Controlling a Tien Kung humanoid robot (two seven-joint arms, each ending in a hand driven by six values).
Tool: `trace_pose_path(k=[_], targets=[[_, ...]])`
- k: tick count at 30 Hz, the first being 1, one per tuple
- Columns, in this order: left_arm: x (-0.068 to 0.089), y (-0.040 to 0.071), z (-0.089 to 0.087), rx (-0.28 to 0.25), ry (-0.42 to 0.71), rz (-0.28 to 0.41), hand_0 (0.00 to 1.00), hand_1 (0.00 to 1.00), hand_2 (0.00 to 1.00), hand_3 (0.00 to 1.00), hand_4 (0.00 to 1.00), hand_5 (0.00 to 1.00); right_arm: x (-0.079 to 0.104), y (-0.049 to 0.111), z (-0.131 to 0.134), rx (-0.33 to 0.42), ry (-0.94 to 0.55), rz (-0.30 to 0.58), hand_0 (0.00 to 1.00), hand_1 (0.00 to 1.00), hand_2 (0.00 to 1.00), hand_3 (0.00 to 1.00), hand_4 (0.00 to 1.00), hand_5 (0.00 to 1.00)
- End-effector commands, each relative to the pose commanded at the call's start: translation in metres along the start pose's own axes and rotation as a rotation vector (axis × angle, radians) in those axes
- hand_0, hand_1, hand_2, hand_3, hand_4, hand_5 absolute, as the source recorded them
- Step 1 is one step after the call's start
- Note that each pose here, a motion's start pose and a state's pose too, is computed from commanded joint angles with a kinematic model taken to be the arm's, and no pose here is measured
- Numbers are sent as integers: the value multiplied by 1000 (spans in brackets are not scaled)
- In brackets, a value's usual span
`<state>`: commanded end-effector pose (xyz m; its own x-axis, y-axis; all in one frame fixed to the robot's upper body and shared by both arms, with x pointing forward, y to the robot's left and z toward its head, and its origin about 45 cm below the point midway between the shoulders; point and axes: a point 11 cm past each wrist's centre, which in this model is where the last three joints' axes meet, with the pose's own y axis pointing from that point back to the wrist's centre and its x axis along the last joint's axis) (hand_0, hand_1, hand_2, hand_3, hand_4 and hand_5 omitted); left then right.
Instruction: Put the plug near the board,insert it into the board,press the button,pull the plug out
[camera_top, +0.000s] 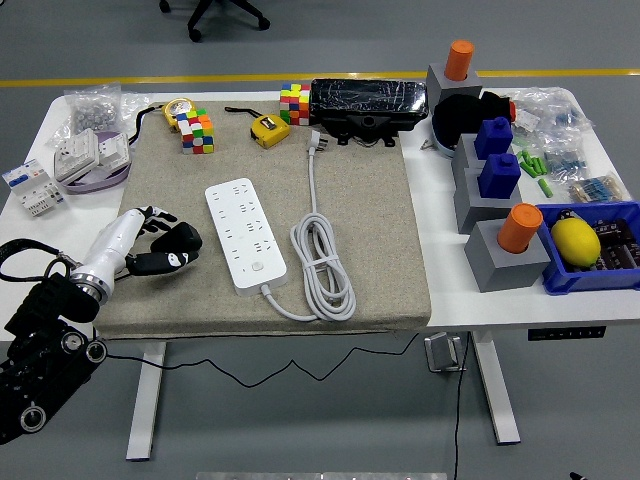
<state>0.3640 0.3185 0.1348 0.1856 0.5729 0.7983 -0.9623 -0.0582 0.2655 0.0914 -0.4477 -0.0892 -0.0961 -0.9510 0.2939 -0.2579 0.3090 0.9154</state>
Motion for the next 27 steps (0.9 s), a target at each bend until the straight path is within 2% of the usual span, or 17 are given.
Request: trace_pose_path(k=[6, 7, 13, 14, 18, 19, 27], targets=[[-2, -4, -3, 23, 0, -10, 716, 696, 674, 681, 946, 324, 0, 0, 1, -1, 0, 1, 653, 655, 661, 573, 992, 559], [-3, -5, -3, 26, -2, -12, 640, 621, 555, 569, 859, 262, 0, 0, 1, -2, 0, 1, 654, 655, 661, 573, 991, 558], [-6, -7, -4, 37, 0, -20, 640, 621, 555, 569, 859, 262, 1, 0, 2, -3, 0, 1, 654, 655, 661, 573, 991, 558], [-6, -8, -4, 38, 1, -20, 430, 430, 463, 532, 625, 126, 1, 0, 1, -3, 1, 1, 654, 655, 661, 574, 991, 558], [-5, -9, -2, 34, 2, -18, 430, 430, 463, 532, 625, 126, 0, 0, 0, 0, -1, 0, 654, 655, 661, 574, 991, 558], [-5, -10, -2, 31, 2, -15, 364, 354, 390, 494, 581, 80, 0, 0, 0, 0, -1, 0, 654, 655, 661, 574, 991, 558], [-3, -9, 8, -9, 8, -5, 360, 340, 376, 482, 577, 72, 0, 0, 0, 0, -2, 0, 655, 655, 661, 574, 992, 560]])
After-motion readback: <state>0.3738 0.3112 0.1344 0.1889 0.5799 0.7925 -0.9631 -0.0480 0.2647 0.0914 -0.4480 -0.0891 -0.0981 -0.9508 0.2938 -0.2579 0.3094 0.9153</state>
